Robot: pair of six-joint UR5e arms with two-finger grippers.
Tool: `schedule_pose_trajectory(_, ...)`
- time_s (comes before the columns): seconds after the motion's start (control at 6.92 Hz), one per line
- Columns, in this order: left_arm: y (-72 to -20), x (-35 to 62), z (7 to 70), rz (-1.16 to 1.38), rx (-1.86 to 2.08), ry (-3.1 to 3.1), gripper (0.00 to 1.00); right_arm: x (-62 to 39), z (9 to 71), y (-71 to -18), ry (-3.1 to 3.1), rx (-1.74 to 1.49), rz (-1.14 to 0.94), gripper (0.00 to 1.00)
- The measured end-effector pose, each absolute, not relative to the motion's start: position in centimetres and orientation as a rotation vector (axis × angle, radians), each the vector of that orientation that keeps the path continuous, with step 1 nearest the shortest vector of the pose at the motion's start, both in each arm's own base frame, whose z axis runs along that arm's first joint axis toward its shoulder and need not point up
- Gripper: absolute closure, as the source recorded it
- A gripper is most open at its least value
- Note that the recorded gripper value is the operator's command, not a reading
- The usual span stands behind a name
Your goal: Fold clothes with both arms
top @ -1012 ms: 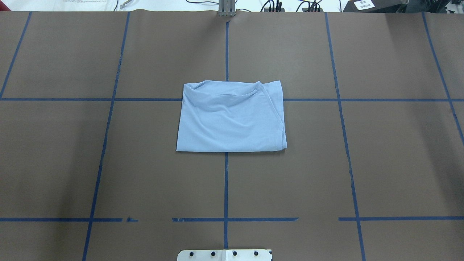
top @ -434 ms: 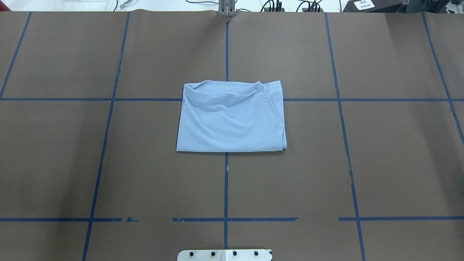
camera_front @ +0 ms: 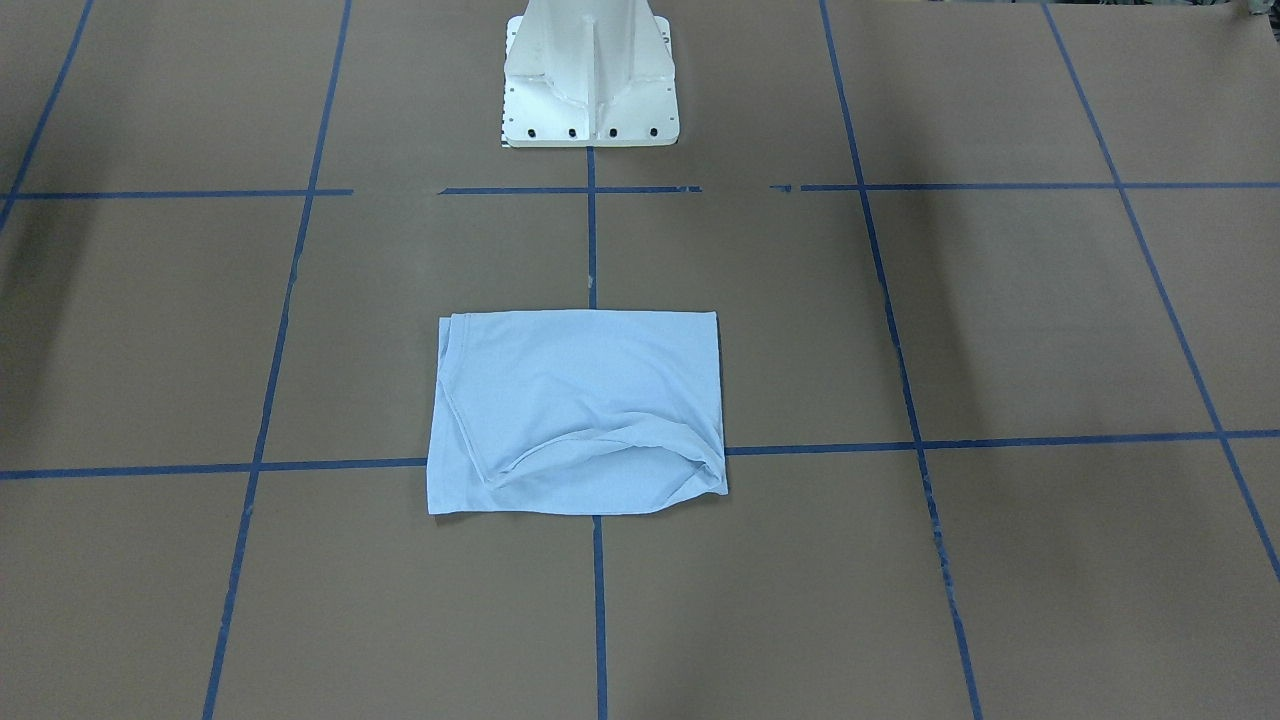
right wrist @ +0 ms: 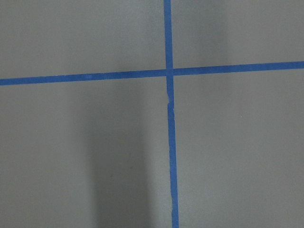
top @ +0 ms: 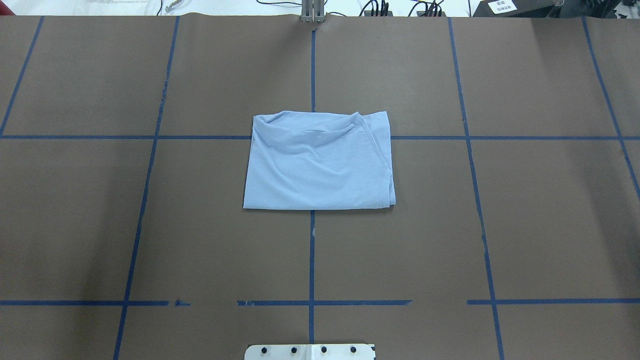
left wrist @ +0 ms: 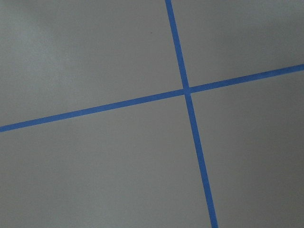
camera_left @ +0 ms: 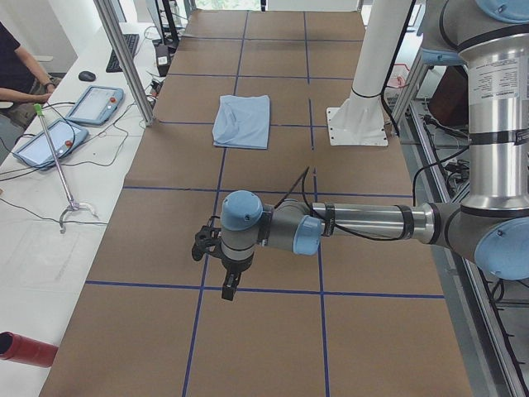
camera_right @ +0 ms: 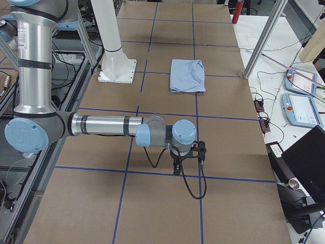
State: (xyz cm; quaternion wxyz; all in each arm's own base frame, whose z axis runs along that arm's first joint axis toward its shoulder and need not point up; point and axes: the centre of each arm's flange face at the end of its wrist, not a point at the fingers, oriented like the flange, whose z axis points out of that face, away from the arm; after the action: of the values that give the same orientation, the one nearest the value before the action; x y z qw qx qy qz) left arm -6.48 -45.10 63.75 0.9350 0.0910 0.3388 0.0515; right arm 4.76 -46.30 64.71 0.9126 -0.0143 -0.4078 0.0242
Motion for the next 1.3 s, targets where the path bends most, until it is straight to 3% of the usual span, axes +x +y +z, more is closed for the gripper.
schedule_pose_trajectory(1.3,-44.83,-5.88,63.51,0.033,0.144,0.782,0.0,4.74,63.79,-47.02,-0.841,-0.011,0.041,0.0)
